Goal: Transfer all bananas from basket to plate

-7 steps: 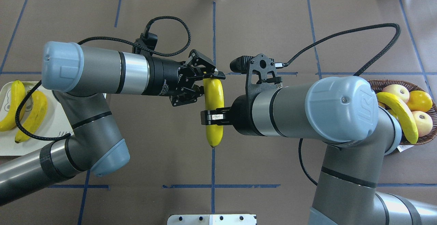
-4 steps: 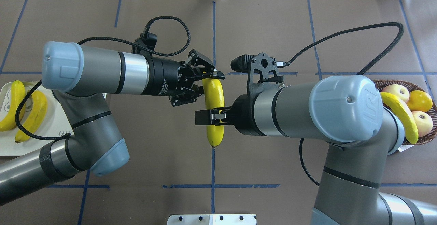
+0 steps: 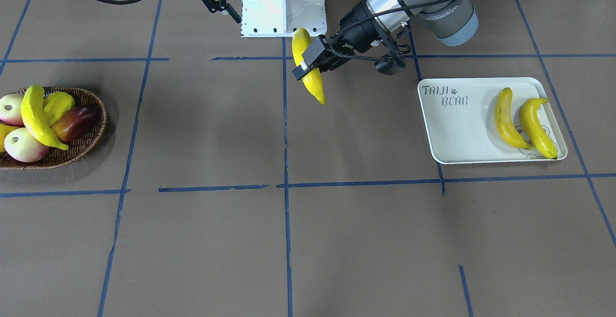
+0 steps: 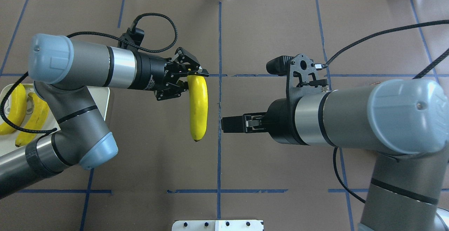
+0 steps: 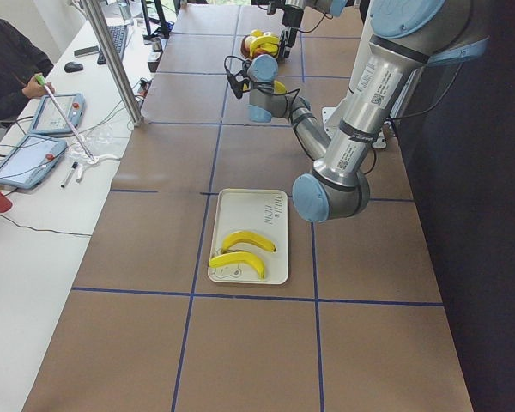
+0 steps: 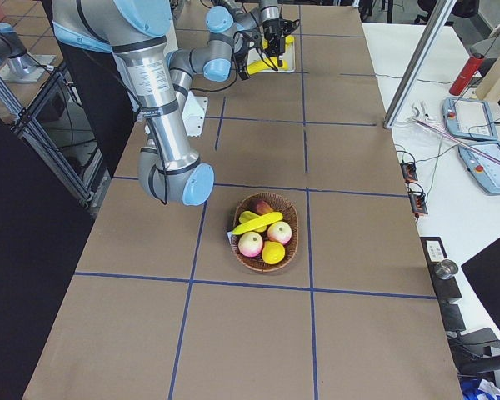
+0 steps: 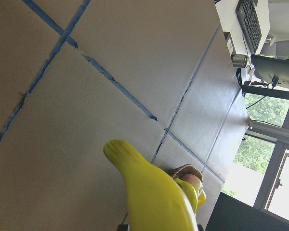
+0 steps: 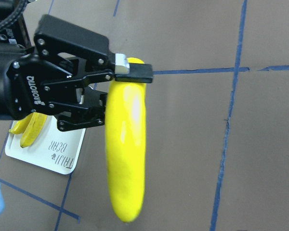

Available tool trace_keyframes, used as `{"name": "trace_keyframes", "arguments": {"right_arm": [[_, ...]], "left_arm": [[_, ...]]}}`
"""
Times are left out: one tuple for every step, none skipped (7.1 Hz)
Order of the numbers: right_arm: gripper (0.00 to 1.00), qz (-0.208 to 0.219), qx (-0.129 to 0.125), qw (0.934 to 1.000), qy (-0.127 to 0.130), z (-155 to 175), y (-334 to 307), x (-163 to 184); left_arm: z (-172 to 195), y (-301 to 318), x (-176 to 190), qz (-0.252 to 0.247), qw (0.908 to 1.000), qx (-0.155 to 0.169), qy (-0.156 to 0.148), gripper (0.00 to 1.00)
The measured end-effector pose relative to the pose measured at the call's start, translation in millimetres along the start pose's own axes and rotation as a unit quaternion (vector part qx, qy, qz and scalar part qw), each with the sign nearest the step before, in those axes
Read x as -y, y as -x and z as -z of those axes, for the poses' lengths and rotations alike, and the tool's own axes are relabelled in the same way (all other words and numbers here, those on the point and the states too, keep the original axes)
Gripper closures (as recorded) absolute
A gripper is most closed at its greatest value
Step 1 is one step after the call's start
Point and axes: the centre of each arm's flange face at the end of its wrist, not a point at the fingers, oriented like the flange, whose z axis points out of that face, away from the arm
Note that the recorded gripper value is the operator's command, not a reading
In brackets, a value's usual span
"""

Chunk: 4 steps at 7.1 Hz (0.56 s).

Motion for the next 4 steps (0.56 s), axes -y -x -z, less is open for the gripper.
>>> {"name": "trace_keyframes", "arguments": {"right_arm": [[0.00, -0.004, -0.016, 0.9999, 0.002, 10, -10, -2], [0.00, -0.009, -0.034, 0.9994, 0.005, 13, -17, -2], [0.00, -0.013, -0.051, 0.9986, 0.009, 12, -25, -2], [0.00, -0.016, -0.065, 0.9977, 0.011, 10, -31, -2]], "left_arm": [[13, 18, 30, -0.016, 0.9985, 0.047, -0.024, 1.00], [29, 37, 59, -0.035, 0.9939, 0.094, -0.047, 1.00], [46, 63, 81, -0.055, 0.9880, 0.129, -0.064, 1.00], [65, 96, 103, -0.076, 0.9808, 0.161, -0.079, 1.00]]}}
